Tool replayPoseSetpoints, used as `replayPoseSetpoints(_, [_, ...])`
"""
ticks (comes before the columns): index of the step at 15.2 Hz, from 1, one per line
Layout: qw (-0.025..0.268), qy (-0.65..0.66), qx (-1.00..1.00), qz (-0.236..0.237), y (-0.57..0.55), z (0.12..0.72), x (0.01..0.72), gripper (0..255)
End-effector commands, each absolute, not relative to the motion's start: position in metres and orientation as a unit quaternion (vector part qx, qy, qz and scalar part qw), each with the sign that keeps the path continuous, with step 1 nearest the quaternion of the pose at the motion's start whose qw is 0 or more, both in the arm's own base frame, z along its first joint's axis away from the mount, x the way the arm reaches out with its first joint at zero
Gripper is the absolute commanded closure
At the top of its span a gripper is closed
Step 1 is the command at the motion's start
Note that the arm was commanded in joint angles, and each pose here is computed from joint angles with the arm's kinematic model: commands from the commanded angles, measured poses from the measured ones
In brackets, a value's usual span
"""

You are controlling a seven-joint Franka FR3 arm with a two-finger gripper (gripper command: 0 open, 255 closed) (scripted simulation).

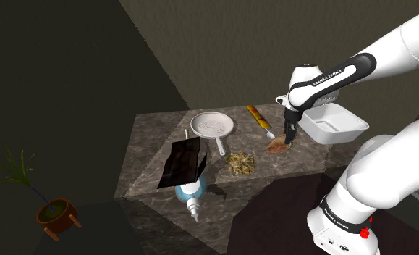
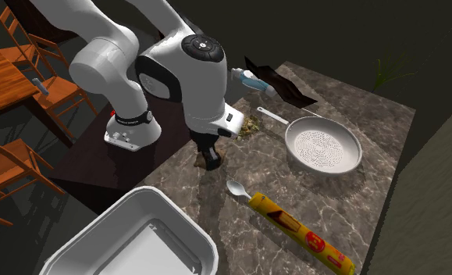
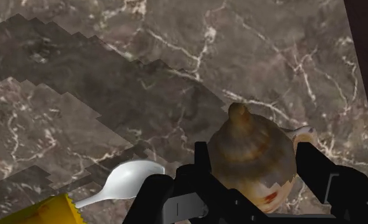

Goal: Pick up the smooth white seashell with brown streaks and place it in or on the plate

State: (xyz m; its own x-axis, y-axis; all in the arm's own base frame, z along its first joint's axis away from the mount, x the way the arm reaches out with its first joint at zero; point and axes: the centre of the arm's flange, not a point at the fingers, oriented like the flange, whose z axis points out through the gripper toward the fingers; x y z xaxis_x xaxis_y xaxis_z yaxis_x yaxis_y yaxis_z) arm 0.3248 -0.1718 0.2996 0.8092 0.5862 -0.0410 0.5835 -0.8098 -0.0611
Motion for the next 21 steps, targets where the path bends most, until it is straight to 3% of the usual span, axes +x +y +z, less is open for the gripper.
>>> replayPoseSetpoints(1, [0.023, -0.308, -0.951, 0.029, -0.172, 0.311, 0.325, 255])
replayPoseSetpoints(14, [0.023, -0.308, -0.951, 0.029, -0.172, 0.377, 0.325, 255])
replayPoseSetpoints(21, [0.023, -0.308, -0.951, 0.029, -0.086, 0.383, 0.356, 255])
